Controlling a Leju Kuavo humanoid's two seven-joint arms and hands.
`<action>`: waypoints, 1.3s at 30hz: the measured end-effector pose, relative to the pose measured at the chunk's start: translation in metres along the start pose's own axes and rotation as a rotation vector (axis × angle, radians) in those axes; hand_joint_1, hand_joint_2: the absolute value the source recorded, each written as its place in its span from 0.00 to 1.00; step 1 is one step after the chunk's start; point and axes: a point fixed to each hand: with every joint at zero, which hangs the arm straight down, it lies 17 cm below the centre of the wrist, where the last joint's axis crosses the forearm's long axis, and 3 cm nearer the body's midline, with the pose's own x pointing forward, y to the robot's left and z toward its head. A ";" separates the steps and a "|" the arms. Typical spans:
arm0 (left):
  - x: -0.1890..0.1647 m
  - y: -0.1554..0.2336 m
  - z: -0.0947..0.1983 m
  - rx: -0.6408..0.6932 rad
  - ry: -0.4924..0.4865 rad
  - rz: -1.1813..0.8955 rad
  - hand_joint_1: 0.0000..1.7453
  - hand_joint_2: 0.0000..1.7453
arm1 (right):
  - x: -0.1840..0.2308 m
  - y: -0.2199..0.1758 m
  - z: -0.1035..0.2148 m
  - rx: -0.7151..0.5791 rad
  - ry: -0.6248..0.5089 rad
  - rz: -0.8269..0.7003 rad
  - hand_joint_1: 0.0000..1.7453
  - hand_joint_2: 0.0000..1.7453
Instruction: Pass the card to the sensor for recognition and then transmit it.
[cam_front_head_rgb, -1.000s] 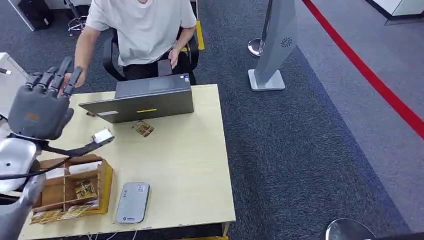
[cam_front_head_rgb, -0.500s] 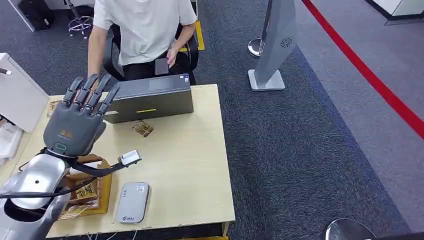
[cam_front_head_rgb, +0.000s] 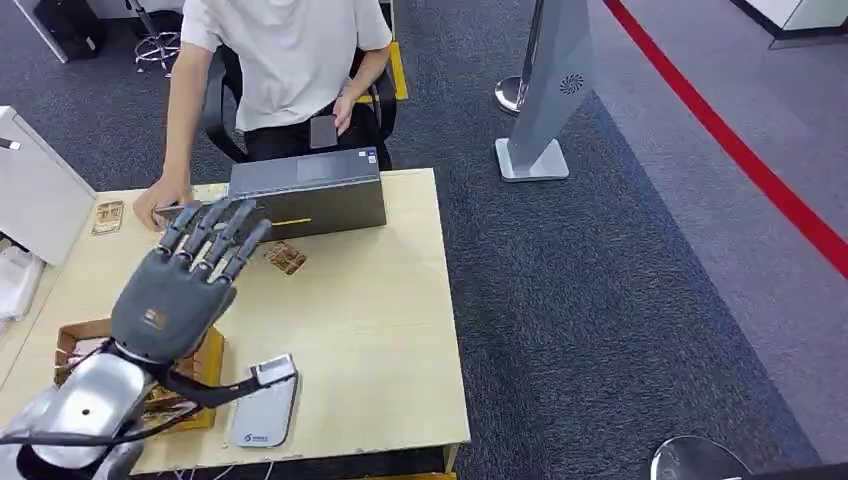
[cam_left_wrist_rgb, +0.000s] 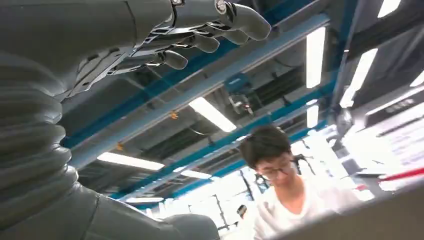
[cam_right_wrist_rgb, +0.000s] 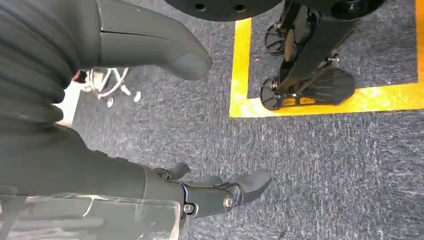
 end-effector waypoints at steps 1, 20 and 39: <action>0.006 0.001 0.007 -0.001 -0.011 0.018 0.00 1.00 | -0.001 -0.001 0.000 -0.003 0.002 -0.009 0.00 1.00; 0.080 -0.055 0.147 -0.268 0.039 0.248 0.00 1.00 | -0.007 -0.013 0.003 -0.031 0.006 -0.044 0.00 1.00; 0.042 -0.076 0.171 -0.336 0.226 0.179 0.00 1.00 | -0.008 -0.015 0.005 -0.035 0.017 -0.010 0.00 1.00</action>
